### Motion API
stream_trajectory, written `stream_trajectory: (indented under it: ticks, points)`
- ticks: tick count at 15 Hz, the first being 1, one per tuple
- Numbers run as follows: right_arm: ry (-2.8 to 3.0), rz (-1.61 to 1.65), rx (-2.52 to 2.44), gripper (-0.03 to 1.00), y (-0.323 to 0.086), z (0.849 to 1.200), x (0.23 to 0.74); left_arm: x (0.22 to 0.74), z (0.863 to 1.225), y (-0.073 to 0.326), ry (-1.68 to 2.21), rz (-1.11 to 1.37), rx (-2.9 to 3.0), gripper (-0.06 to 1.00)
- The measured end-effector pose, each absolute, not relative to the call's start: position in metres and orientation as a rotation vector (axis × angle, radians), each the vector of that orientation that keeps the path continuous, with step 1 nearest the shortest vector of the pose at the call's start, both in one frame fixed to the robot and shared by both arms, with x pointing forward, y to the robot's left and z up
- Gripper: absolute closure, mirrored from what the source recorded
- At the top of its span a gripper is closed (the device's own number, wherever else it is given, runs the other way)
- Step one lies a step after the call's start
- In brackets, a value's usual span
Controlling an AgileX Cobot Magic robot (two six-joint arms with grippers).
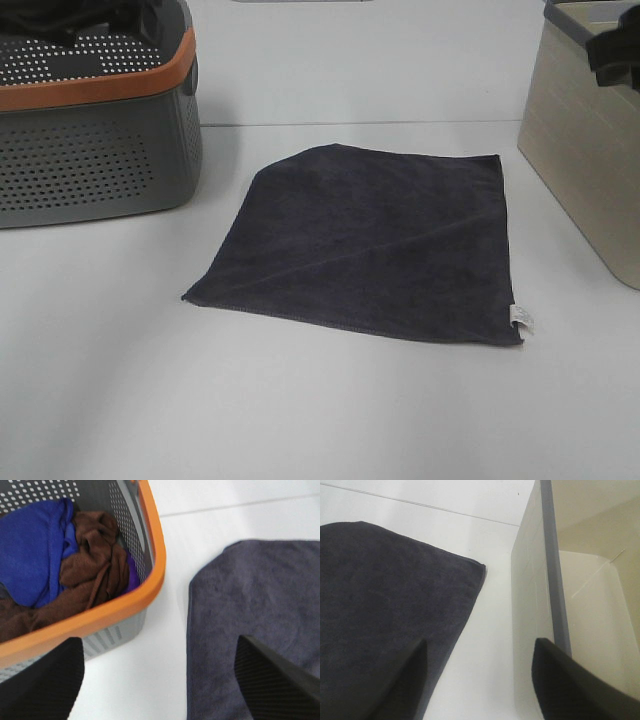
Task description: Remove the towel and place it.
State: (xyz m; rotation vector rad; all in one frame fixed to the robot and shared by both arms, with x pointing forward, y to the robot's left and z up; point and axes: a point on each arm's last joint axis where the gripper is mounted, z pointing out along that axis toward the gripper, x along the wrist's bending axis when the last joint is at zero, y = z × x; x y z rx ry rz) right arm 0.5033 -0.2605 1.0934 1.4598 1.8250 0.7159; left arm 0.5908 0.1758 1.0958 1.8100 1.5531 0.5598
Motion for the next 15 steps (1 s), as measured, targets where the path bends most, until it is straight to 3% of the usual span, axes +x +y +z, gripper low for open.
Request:
stream_trajectory:
  ticks: [3, 7, 15]
  points:
    - [1.854, 0.670, 1.527, 0.27, -0.258, 1.123, 0.519, 0.600, 1.124, 0.202, 1.591, 0.513, 1.755, 0.18]
    - [1.951, 0.581, 1.573, 0.24, -0.252, 1.165, 0.543, 0.604, 1.159, 0.249, 1.660, 0.559, 1.704, 0.15]
    - [2.043, 0.497, 1.609, 0.24, -0.247, 1.190, 0.565, 0.571, 1.165, 0.302, 1.899, 0.520, 1.894, 0.14]
